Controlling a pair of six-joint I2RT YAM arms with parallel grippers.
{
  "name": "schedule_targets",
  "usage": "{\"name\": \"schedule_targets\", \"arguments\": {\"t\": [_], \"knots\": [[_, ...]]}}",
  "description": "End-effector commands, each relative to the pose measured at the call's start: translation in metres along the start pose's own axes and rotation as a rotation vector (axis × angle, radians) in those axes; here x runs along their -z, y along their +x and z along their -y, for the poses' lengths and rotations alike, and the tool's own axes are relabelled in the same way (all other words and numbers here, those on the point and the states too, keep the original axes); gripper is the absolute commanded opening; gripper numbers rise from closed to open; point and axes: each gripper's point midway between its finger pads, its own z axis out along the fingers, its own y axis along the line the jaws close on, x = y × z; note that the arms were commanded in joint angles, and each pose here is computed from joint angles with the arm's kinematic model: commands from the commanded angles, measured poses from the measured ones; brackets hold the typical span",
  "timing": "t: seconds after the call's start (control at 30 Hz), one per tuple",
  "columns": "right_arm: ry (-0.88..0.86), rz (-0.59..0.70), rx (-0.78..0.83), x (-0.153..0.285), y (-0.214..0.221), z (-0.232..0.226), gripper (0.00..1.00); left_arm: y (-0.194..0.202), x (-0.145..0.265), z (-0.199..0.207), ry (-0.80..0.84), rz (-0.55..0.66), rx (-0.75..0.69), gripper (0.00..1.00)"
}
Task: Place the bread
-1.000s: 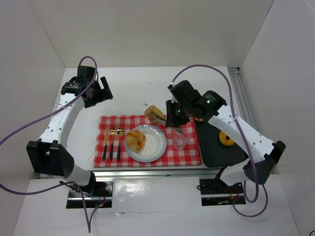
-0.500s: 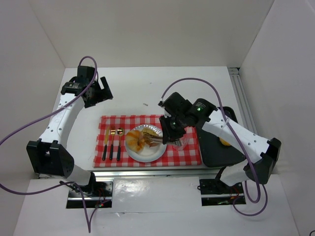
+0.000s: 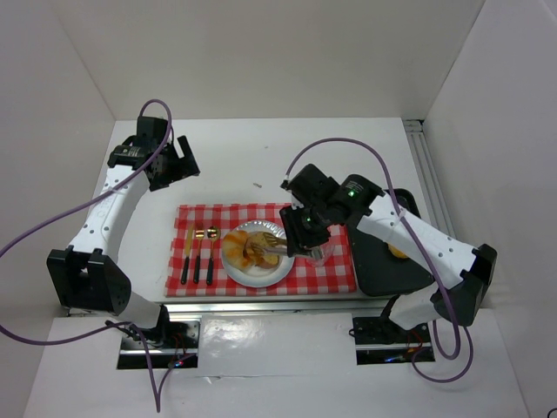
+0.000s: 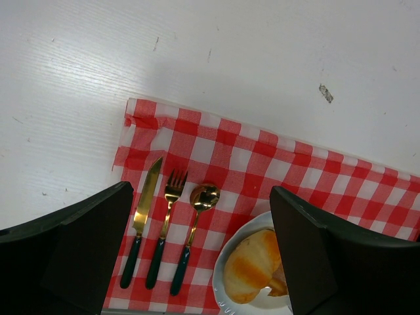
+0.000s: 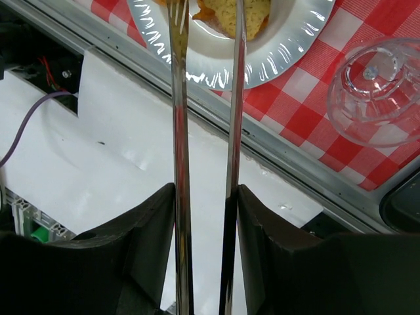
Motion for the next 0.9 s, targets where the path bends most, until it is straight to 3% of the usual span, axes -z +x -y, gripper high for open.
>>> {"name": "schedule_targets", "arguments": {"t": [0.0,0.27,0.43,0.6,0.87], "knots": [[0.019,0.017,0.008,0.005,-0.003,0.001,0.48,-0.008,0.001,0.002,0.016,0.028,-0.008,0.99],[0.086,0.18,-0.027,0.035,-0.041,0.018,0.47,-0.006,-0.002,0.001,0.012,0.02,-0.009,0.99],[0.131,0.385,-0.094,0.044,-0.093,0.035,0.47,-0.006,-0.002,0.001,0.012,0.02,-0.009,0.99],[0.277,0.648,-0.247,0.033,-0.164,0.061,0.47,-0.011,0.001,0.008,0.041,0.029,0.001,0.99],[0.414,0.835,-0.348,-0.003,-0.227,0.125,0.45,-0.013,0.007,0.021,0.108,0.02,-0.01,0.99]]}}
